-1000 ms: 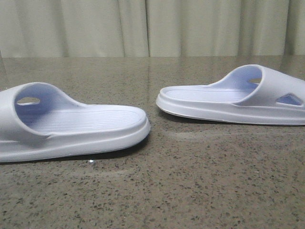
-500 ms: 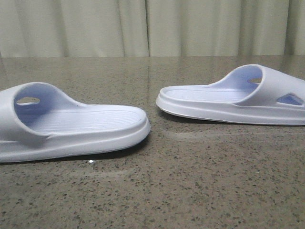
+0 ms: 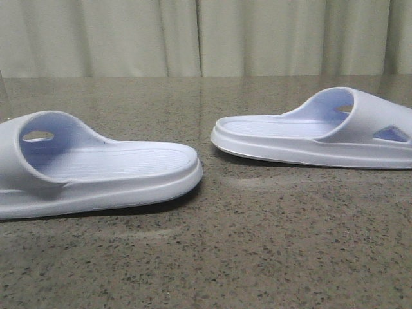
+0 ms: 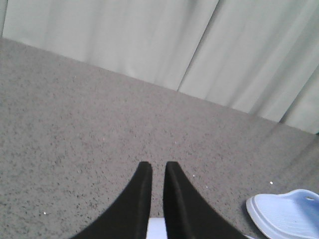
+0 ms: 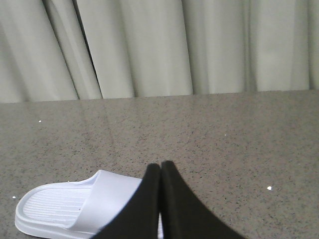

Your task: Insert blue slippers together front up

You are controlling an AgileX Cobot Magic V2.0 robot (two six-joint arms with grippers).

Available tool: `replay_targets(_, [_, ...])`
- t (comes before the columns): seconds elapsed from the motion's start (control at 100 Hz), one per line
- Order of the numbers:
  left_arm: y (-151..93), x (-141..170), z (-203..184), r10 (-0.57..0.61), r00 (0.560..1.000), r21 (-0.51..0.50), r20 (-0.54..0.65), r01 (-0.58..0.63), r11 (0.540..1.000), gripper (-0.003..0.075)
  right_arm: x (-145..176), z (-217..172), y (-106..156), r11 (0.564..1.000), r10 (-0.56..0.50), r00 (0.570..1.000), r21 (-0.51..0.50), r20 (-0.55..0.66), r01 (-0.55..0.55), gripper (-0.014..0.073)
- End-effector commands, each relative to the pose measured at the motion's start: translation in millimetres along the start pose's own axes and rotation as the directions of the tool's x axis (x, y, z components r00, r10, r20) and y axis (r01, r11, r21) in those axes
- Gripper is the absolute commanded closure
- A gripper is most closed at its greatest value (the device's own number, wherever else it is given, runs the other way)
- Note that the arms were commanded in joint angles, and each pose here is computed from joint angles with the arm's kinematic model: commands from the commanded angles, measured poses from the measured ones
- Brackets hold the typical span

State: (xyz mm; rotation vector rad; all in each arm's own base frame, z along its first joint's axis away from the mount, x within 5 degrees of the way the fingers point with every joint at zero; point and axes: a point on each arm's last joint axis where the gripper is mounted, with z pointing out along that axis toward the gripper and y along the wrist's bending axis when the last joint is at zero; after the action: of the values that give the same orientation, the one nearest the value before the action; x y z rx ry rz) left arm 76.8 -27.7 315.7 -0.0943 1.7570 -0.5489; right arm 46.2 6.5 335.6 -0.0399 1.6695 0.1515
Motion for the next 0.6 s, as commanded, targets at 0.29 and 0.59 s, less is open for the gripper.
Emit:
replay_targets(0.29, [-3.2,-12.6,13.6,-0.146,0.989,0.023,0.004,0.146,0.989,0.0423,-19.9,8.8,4.2,0.997,0.073,0.997,-0.034,0.030,-0.072,0.0413])
replay_targets(0.59, [-6.0,-12.6,13.7,-0.227,0.974,0.057,-0.002,0.227,0.972,0.0183,-23.3,8.6,4.1,0.997,0.076,0.995,-0.036,0.068,-0.073,0.0162])
